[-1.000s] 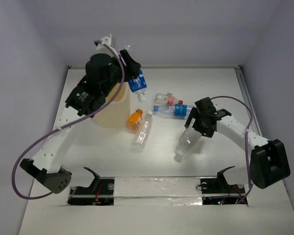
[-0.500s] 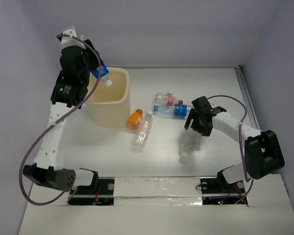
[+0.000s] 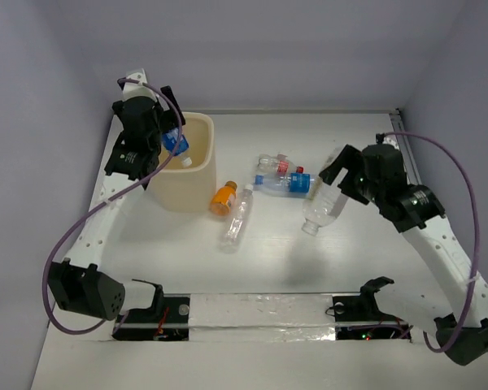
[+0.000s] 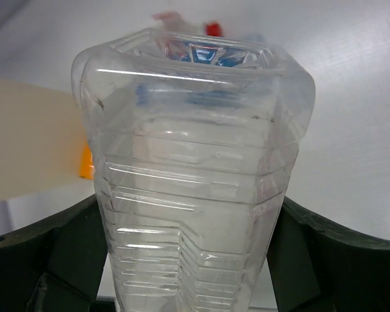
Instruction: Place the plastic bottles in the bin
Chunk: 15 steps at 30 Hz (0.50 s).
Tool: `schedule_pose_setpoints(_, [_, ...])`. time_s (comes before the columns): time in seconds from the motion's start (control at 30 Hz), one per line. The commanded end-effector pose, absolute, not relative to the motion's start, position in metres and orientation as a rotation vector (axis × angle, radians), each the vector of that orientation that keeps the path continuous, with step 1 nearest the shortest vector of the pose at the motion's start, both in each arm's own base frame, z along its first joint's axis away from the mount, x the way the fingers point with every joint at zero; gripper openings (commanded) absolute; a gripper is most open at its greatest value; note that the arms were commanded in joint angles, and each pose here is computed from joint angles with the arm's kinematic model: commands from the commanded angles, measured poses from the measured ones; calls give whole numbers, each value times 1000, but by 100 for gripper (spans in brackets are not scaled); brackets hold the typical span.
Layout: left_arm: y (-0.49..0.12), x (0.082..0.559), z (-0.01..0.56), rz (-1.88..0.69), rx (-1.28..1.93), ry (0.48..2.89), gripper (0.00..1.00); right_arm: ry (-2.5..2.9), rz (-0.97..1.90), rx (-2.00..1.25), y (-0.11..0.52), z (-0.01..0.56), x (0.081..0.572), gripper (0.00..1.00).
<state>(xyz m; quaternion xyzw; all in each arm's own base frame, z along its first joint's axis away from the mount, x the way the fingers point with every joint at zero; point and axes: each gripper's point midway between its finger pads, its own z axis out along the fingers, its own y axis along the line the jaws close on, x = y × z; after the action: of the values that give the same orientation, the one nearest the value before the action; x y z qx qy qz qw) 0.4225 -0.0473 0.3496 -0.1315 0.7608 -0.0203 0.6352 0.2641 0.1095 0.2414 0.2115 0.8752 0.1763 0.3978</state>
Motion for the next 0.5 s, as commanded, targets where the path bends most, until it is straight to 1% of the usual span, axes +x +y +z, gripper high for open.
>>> schedule_pose_setpoints(0.0, [-52, 408, 408, -153, -292, 1576, 88, 2036, 659, 456, 146, 337, 275, 62])
schedule_pose_setpoints(0.07, [-56, 397, 425, -204, -295, 1558, 89, 2007, 695, 412, 171, 360, 289, 63])
schedule_pose_setpoints(0.1, [-60, 393, 430, -235, -280, 1565, 89, 1974, 746, 347, 193, 379, 289, 64])
schedule_pose_setpoints(0.13, [-62, 383, 441, -260, -281, 1564, 89, 1895, 800, 320, 205, 417, 293, 65])
schedule_pose_setpoints(0.17, [-63, 378, 448, -278, -275, 1559, 89, 1867, 815, 297, 217, 430, 298, 65])
schedule_pose_setpoints(0.2, [-66, 371, 453, -306, -265, 1561, 89, 1881, 828, 249, 246, 428, 311, 65])
schedule_pose_setpoints(0.23, [-66, 358, 461, -329, -267, 1557, 87, 1799, 887, 229, 256, 467, 312, 65])
schedule_pose_setpoints(0.27, [-67, 350, 466, -348, -268, 1552, 85, 1771, 902, 205, 269, 478, 316, 65])
schedule_pose_setpoints(0.3, [-67, 342, 468, -369, -267, 1552, 80, 1753, 893, 171, 291, 479, 332, 66])
schedule_pose_setpoints(0.33, [-66, 326, 468, -388, -275, 1555, 77, 1719, 917, 144, 308, 491, 333, 66])
schedule_pose_setpoints(0.37, [-66, 319, 467, -418, -296, 1555, 73, 1646, 962, 135, 315, 520, 334, 66])
schedule_pose_setpoints(0.4, [-69, 310, 467, -447, -295, 1557, 63, 1591, 983, 126, 323, 534, 342, 65])
schedule_pose_setpoints(0.43, [-68, 297, 458, -464, -304, 1576, 58, 1568, 994, 109, 346, 537, 350, 65])
schedule_pose_setpoints(0.47, [-68, 291, 451, -479, -317, 1592, 53, 1585, 970, 98, 358, 522, 362, 65])
